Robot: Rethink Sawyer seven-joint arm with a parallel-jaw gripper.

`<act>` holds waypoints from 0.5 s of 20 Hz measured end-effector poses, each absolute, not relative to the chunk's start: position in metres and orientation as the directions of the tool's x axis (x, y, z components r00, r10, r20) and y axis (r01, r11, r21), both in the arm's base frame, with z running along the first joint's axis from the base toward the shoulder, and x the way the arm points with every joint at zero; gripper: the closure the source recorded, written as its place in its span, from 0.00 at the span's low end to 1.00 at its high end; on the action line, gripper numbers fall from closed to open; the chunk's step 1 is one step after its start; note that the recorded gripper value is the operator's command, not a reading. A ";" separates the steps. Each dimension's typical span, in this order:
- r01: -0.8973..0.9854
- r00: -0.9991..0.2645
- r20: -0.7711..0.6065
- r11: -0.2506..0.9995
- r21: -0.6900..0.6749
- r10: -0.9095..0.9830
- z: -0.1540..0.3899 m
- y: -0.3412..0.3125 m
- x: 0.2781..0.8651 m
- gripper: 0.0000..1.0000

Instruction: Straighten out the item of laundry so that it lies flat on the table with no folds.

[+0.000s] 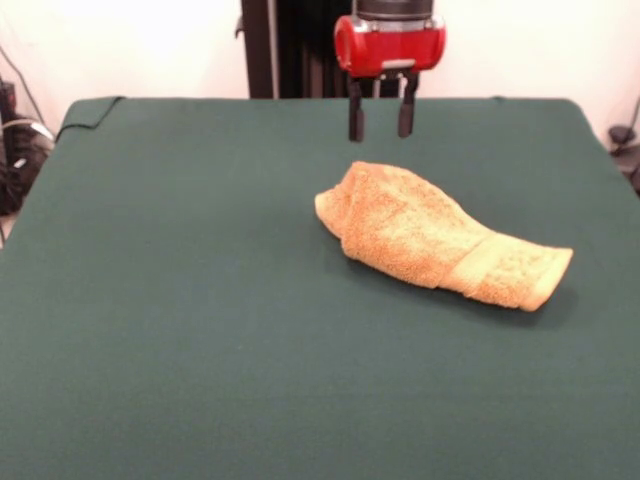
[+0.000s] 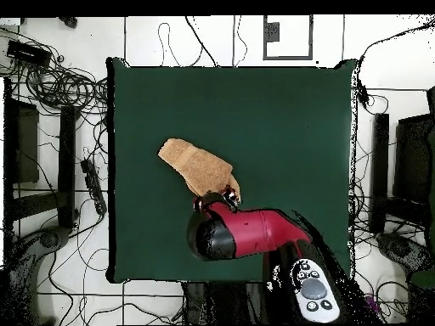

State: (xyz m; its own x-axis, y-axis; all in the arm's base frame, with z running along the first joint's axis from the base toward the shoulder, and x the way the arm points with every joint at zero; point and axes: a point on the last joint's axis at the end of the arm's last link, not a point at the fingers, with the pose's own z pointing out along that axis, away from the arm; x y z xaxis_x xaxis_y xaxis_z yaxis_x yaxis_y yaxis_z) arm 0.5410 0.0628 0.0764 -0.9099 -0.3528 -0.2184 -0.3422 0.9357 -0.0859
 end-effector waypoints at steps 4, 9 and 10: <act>-0.331 -0.913 -0.222 0.940 -0.086 -0.342 0.075 0.057 0.545 0.00; -0.319 -0.916 -0.227 0.944 -0.088 -0.331 0.072 0.050 0.552 0.00; -0.319 -0.916 -0.227 0.944 -0.087 -0.331 0.071 0.050 0.553 0.00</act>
State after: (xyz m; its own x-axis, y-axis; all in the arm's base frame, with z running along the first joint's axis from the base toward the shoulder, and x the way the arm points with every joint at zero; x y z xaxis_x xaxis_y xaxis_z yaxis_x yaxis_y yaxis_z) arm 0.5528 0.0499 0.0711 -0.9160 -0.3308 -0.2269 -0.3192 0.9437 -0.0871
